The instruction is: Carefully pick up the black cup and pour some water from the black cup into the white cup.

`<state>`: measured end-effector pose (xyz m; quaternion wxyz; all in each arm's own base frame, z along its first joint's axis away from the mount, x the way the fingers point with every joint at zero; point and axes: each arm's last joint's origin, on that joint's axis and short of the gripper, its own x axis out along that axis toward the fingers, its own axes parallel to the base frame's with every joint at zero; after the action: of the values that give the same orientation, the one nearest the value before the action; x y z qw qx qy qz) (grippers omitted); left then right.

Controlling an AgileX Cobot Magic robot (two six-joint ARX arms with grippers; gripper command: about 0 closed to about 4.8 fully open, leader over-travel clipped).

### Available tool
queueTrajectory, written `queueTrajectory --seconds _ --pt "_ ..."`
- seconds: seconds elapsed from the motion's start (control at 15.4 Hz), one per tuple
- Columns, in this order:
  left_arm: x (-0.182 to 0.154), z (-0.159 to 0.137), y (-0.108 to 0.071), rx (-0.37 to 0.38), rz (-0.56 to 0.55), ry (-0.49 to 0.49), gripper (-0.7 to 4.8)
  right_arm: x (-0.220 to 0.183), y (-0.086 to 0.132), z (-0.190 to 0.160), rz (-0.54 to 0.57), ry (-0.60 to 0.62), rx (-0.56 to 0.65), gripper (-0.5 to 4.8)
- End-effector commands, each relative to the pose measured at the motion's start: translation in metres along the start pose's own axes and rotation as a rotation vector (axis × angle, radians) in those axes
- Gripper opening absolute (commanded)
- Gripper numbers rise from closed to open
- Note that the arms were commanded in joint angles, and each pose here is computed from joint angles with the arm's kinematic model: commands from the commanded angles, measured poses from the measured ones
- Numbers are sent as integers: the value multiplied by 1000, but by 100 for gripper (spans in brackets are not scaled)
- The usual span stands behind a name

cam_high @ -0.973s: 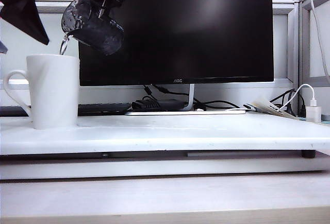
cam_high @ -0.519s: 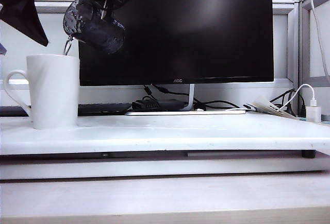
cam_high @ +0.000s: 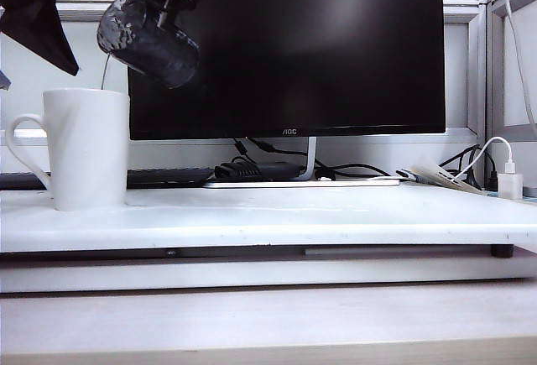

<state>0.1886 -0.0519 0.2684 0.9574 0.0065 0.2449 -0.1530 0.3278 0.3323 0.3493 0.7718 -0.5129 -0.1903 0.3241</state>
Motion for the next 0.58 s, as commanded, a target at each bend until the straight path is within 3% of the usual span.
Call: queueTrajectory --seconds 0.06,0.32,0.58 --pt "-1 3 0 2 2 -15 479 -3 -12 7 -69 -42 187 -1" --pt "-1 3 0 2 2 -14 479 -4 -17 4 -89 -62 512 -1" --pt "-3 5 0 3 -1 -39 479 -30 -62 -7 -193 -120 968 -1"
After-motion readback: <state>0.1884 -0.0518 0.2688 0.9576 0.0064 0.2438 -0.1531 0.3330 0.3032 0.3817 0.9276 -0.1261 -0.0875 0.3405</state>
